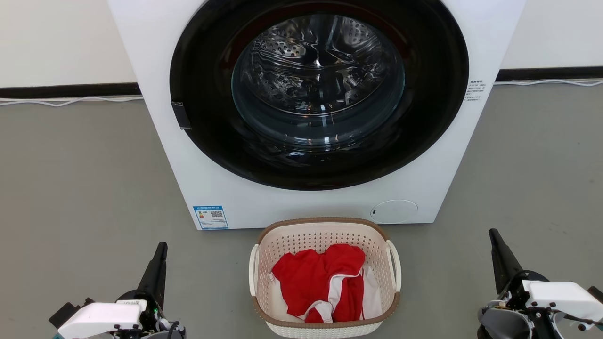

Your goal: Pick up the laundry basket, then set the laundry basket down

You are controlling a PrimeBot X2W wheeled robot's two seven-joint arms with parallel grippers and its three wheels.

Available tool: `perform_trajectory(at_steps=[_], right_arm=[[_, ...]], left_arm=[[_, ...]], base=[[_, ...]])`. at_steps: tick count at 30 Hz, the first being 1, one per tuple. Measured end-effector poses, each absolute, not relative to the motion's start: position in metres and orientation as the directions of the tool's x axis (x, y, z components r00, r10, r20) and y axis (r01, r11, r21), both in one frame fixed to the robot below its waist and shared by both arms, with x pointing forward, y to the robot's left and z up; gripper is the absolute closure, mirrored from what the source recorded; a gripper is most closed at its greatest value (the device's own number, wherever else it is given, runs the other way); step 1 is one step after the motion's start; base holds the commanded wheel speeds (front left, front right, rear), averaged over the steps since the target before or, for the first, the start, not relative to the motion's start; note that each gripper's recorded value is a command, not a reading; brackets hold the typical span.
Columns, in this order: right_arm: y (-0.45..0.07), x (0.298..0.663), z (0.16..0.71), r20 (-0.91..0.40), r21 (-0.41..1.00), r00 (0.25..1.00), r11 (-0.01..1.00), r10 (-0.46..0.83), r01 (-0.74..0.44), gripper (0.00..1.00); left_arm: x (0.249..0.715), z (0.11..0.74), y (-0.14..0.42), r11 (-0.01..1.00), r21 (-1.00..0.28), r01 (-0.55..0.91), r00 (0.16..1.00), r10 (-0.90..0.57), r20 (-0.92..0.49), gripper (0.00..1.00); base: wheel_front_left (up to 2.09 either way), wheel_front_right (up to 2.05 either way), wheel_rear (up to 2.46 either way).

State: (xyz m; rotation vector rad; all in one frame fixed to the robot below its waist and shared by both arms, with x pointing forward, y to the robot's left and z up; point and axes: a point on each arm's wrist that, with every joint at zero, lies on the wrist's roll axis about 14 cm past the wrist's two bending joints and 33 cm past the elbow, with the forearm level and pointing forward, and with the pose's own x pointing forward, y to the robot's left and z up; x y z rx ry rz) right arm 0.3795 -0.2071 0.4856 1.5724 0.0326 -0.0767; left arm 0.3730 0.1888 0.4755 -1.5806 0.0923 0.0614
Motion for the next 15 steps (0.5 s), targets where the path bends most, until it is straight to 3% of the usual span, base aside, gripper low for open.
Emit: perform_trajectory(at_steps=[15], right_arm=[[-0.2071,0.3795,0.4855,-0.070,0.998,0.997,-0.003,-0.028,0.069,1.00]], left_arm=[[0.3730,0.4755,0.1888,-0.010,-0.995,-0.098,0.995,-0.020,-0.097,1.00]], base=[[0.00,0.00,0.00]])
